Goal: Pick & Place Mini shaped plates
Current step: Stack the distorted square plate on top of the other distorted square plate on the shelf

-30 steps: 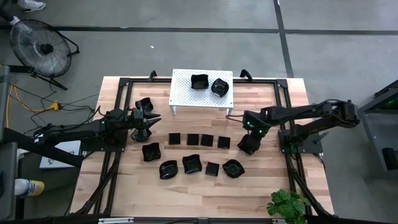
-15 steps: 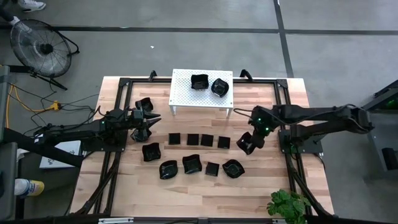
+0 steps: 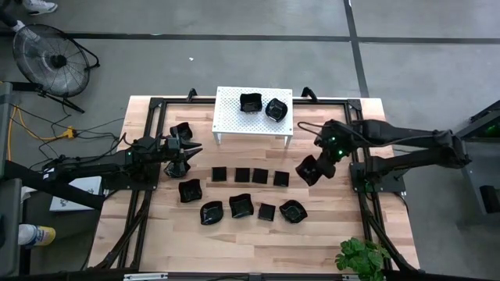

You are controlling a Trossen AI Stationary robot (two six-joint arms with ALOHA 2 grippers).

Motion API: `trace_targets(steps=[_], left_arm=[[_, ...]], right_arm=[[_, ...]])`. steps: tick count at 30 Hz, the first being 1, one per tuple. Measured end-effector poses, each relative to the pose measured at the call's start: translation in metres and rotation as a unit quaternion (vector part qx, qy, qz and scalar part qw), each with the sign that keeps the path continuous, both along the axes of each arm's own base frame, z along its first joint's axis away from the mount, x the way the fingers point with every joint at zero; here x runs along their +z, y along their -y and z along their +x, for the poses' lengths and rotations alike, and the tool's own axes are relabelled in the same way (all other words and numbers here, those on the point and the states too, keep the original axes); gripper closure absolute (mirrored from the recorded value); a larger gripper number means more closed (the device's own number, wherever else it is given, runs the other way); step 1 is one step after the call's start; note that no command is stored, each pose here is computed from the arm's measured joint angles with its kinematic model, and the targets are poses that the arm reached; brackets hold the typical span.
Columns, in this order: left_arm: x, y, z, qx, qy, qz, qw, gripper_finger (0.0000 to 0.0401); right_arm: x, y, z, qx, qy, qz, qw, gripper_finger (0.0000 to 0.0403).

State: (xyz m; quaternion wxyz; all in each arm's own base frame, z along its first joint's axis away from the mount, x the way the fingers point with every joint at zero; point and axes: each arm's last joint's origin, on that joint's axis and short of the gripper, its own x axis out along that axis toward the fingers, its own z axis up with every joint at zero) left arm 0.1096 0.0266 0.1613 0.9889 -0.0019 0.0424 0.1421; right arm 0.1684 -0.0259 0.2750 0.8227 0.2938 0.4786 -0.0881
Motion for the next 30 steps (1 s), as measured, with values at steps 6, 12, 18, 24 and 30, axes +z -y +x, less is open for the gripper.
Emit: trace_targets(steps=[6,12,18,24,30], left_arm=[[0.0,0.0,0.0,0.0,0.0,0.0,1.0,0.0328],[0.0,0.0,0.0,0.0,0.0,0.0,1.0,0.0328],[0.0,0.0,0.0,0.0,0.0,0.0,1.0,0.0328],[0.0,0.0,0.0,0.0,0.0,0.0,1.0,0.0328],[0.0,0.0,0.0,0.0,0.0,0.0,1.0,0.0328]], right_arm=[[0.038,0.003,0.008,0.003,0.041,-0.037,0.998,0.0402],[0.074,0.016,0.026,-0.007,0.08,-0.087,0.993,0.0401],[0.098,0.04,0.052,-0.038,0.092,-0.116,0.988,0.04],[0.108,0.074,0.081,-0.074,0.115,-0.131,0.982,0.0401],[0.108,0.114,0.112,-0.115,0.136,-0.144,0.973,0.0401]])
